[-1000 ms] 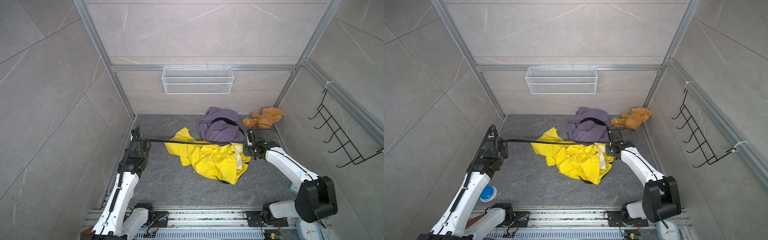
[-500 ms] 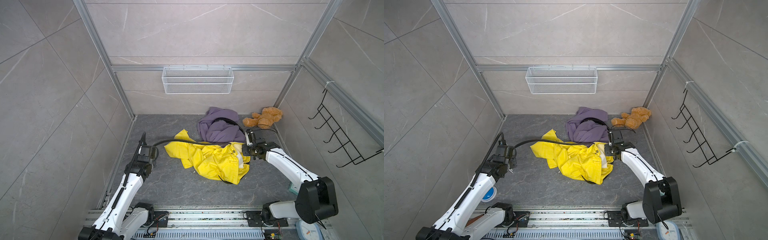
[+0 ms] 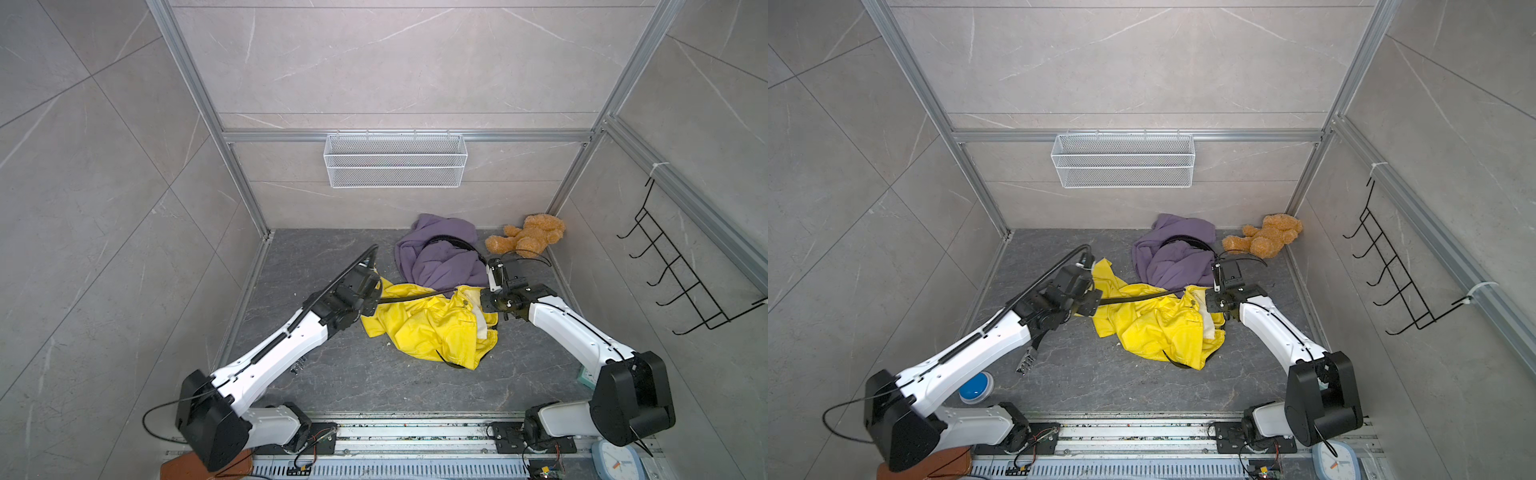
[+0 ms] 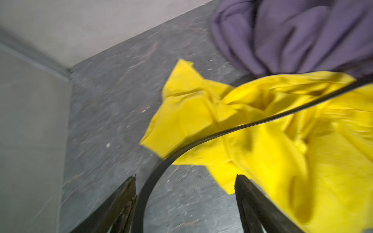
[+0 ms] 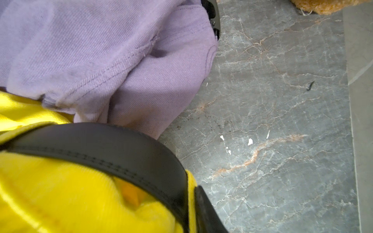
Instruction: Remove the belt from the trousers
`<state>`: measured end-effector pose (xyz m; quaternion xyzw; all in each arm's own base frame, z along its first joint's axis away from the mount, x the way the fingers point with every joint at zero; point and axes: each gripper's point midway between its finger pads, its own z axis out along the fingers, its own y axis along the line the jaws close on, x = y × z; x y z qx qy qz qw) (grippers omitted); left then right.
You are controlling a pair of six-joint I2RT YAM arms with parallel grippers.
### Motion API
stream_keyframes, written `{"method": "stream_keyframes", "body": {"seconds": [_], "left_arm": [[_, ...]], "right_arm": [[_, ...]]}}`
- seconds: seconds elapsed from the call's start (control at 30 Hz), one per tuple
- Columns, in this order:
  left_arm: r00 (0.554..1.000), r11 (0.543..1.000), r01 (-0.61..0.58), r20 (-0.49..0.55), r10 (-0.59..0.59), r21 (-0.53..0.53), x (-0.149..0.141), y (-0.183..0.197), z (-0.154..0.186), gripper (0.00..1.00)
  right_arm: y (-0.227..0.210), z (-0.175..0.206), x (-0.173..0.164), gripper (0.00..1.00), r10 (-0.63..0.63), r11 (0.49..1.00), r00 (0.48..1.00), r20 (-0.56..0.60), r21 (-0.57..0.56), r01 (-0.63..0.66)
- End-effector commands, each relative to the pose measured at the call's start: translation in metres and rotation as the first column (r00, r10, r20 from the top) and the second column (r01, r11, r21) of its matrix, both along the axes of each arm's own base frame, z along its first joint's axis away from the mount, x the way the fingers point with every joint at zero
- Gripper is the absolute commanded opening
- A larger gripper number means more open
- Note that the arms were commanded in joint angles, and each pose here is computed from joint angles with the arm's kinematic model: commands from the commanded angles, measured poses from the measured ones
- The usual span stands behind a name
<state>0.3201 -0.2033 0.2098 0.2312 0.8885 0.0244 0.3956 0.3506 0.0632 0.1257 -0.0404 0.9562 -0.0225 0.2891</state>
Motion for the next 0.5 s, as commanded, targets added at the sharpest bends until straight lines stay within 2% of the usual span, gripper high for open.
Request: {"method": "stream_keyframes", "body": {"seconds": [0.0,0.13,0.33,0.47], "left_arm": [[0.921,0.918,0.386,-0.020,-0.389,-0.096,-0.014,-0.086,0.001,0.79],[0.832,0.830,0.543,-0.054,-0.553,-0.133,-0.015,-0.129,-0.016,0.79],[0.777,0.775,0.616,-0.056,-0.627,-0.140,0.008,-0.172,-0.024,0.78],[0.725,0.723,0.670,-0.060,-0.686,-0.168,0.013,-0.200,-0.029,0.77]], "right_arm": [[0.007,-0.001,0.002,0.31,0.029,1.000,1.000,0.008,0.007,-0.029],[0.008,-0.001,0.003,0.32,0.035,0.999,0.999,0.009,0.011,-0.035],[0.010,-0.001,0.003,0.35,0.044,0.999,0.999,0.008,0.020,-0.044],[0.010,-0.001,0.004,0.37,0.046,0.999,0.999,0.006,0.019,-0.047]]}}
